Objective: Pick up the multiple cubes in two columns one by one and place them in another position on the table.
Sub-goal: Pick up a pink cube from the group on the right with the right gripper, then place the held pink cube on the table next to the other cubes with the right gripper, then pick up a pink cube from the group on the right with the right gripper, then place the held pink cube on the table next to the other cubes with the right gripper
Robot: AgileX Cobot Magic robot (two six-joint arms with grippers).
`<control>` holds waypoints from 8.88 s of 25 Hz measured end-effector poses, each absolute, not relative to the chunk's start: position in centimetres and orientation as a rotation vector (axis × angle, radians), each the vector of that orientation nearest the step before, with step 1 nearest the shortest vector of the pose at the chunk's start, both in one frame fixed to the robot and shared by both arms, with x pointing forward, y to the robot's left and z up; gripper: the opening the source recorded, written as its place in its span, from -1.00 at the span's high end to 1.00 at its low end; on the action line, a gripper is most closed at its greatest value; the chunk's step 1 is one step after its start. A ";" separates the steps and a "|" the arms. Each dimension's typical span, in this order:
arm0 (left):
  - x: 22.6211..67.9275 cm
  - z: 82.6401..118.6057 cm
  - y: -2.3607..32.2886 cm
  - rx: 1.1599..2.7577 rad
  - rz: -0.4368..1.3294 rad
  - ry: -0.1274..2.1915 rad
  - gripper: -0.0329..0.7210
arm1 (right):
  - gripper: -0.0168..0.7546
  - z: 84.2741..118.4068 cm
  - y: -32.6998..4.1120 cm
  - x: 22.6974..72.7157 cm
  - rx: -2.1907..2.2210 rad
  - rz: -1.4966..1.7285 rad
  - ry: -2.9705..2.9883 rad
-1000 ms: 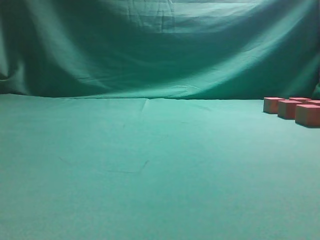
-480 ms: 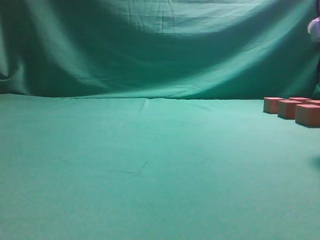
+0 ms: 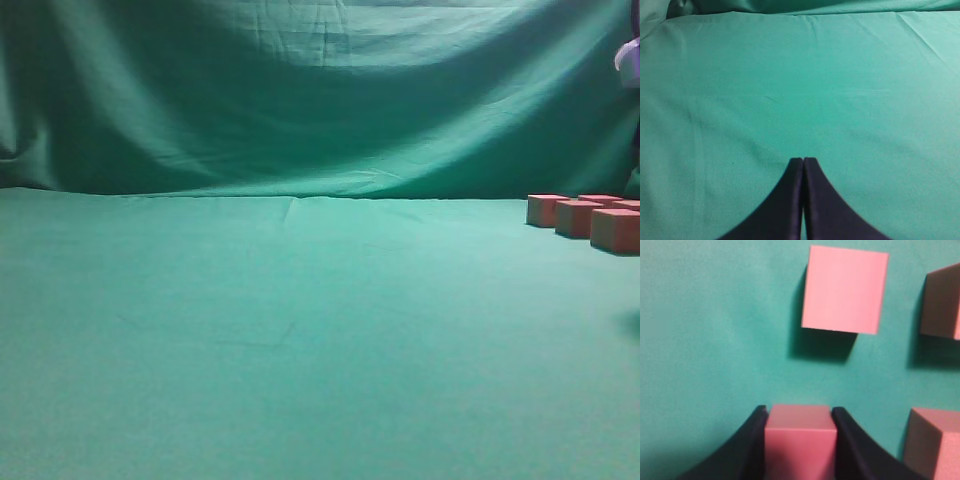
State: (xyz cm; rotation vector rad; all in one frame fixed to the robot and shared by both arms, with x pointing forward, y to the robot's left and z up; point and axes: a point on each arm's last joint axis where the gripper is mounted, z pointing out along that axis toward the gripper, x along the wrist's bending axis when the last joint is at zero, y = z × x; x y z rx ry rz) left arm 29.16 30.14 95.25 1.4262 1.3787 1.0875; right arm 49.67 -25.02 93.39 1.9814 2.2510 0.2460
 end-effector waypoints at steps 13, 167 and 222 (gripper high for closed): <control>29.2 95.3 30.1 1.426 1.087 1.379 0.91 | 0.23 102.7 -22.4 54.3 1.878 0.484 2.429; 29.2 95.3 30.1 1.427 1.088 1.378 0.91 | -0.16 93.7 -30.6 50.5 2.035 0.108 2.158; 29.2 95.3 30.1 1.427 1.088 1.378 0.91 | 0.23 100.5 -1.7 62.1 0.523 0.247 2.848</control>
